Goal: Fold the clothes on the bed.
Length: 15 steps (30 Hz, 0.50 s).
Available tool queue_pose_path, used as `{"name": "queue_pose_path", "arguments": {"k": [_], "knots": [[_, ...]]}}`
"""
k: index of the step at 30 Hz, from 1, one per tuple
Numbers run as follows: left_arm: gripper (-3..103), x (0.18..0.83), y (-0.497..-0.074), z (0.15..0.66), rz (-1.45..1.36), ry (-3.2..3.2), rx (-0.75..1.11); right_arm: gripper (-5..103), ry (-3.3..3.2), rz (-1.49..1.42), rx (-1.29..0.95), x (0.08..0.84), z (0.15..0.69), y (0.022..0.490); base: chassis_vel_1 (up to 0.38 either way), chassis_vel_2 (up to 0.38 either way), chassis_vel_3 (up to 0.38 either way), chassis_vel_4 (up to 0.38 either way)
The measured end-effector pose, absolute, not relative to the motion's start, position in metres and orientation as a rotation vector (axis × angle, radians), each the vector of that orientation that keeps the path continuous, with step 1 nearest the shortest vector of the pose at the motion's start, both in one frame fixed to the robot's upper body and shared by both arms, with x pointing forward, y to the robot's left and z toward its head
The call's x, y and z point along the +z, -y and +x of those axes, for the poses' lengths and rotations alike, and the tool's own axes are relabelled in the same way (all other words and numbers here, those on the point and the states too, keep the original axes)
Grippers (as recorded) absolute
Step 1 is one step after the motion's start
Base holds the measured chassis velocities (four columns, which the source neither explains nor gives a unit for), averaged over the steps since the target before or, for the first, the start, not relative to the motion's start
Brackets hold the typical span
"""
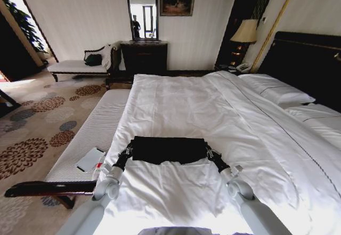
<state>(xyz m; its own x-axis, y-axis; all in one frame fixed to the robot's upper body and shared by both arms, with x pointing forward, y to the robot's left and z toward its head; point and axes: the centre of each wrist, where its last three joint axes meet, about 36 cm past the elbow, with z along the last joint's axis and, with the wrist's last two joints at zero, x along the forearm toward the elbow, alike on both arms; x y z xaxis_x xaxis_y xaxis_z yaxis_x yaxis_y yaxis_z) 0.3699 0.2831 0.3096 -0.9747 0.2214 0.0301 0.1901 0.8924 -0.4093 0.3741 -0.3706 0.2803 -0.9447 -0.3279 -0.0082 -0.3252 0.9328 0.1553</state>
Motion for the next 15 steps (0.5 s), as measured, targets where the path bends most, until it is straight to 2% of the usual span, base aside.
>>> {"name": "queue_pose_path", "arguments": {"k": [9, 10, 11, 12, 14, 15], "knots": [[0, 0.307, -0.283, 0.362, -0.341, 2.976, 0.587, 0, 3.058, 0.540, -0.234, 0.273, 0.367, 0.369, 0.000, 0.000, 0.000, 0.000], [-3, 0.307, -0.284, 0.361, -0.345, 2.976, 0.575, -3, 3.056, 0.547, -0.234, 0.272, 0.366, 0.369, 0.000, 0.000, 0.000, 0.000], [1, 0.307, -0.284, 0.360, -0.352, 2.975, 0.560, -3, 3.051, 0.559, -0.230, 0.271, 0.365, 0.369, 0.000, 0.000, 0.000, 0.000], [7, 0.308, -0.285, 0.359, -0.363, 2.975, 0.540, 8, 3.048, 0.577, -0.224, 0.270, 0.363, 0.370, 0.000, 0.000, 0.000, 0.000], [7, 0.308, -0.286, 0.358, -0.371, 2.977, 0.526, 8, 3.047, 0.586, -0.220, 0.269, 0.362, 0.370, 0.000, 0.000, 0.000, 0.000], [11, 0.308, -0.286, 0.356, -0.383, 2.979, 0.510, 13, 3.044, 0.593, -0.215, 0.269, 0.360, 0.371, 0.000, 0.000, 0.000, 0.000]]}}
